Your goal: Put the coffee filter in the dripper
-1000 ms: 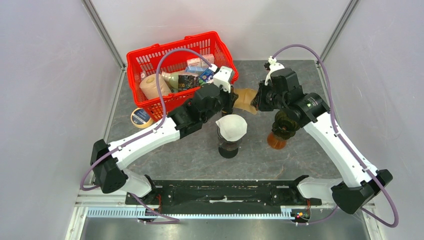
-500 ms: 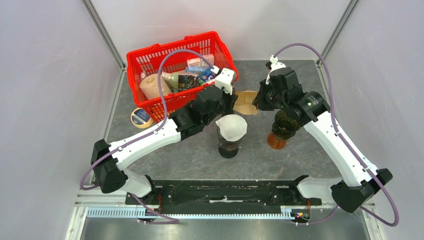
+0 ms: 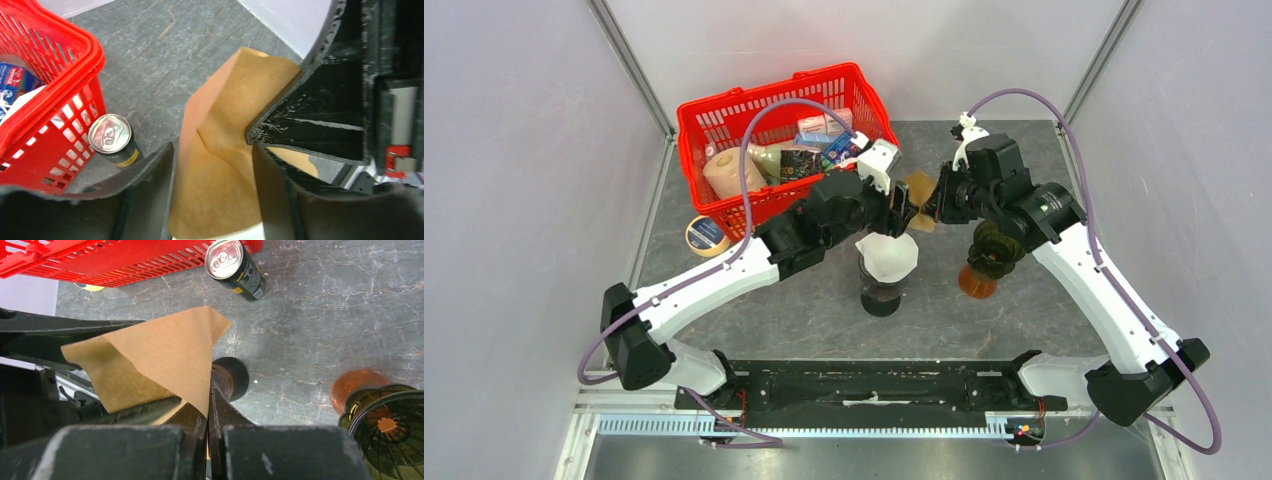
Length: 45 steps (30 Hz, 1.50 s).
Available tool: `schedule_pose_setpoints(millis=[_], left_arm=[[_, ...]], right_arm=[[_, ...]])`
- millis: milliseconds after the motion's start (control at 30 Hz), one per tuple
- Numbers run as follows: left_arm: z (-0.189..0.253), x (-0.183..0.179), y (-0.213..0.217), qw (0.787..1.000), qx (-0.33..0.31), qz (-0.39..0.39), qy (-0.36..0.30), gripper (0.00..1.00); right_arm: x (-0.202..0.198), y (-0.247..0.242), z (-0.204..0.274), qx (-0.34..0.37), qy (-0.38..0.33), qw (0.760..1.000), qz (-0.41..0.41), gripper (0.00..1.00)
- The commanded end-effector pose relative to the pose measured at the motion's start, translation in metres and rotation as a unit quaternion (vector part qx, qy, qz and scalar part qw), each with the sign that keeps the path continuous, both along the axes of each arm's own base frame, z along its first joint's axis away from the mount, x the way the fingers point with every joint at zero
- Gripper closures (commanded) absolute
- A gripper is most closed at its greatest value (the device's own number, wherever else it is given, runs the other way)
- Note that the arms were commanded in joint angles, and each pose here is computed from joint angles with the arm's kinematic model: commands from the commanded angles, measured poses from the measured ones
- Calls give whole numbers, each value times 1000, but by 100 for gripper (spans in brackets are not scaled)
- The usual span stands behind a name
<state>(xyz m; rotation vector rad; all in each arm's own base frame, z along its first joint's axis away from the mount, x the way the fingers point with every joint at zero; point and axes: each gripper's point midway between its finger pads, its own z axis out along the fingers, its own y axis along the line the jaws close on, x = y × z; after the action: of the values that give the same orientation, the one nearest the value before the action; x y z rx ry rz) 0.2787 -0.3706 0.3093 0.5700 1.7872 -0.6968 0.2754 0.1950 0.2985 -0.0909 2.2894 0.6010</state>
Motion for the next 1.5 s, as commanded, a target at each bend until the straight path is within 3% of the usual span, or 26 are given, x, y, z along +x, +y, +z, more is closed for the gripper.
schedule_pose_setpoints(millis=[0, 100, 467, 800, 1000, 1200, 1467], left_arm=[[48, -19, 12, 998, -48, -28, -32, 28], [59, -21, 25, 997, -62, -10, -41, 20], [77, -13, 88, 987, -90, 98, -88, 11], [50, 15, 111, 983, -85, 150, -67, 11], [42, 22, 119, 982, -91, 156, -57, 11], [35, 28, 124, 981, -98, 158, -49, 11], [29, 32, 127, 982, -102, 157, -37, 11]], right_arm=[[2, 0, 8, 17, -6, 1000, -11, 100], [1, -4, 2, 5, 9, 1000, -25, 100], [-5, -12, -8, -4, 40, 999, -34, 100], [-45, -47, 5, -14, 103, 993, -55, 100], [-66, -86, 3, -9, 182, 977, -109, 100], [-82, -122, -2, -37, 207, 963, -169, 100], [-90, -132, -9, -30, 255, 949, -184, 100]])
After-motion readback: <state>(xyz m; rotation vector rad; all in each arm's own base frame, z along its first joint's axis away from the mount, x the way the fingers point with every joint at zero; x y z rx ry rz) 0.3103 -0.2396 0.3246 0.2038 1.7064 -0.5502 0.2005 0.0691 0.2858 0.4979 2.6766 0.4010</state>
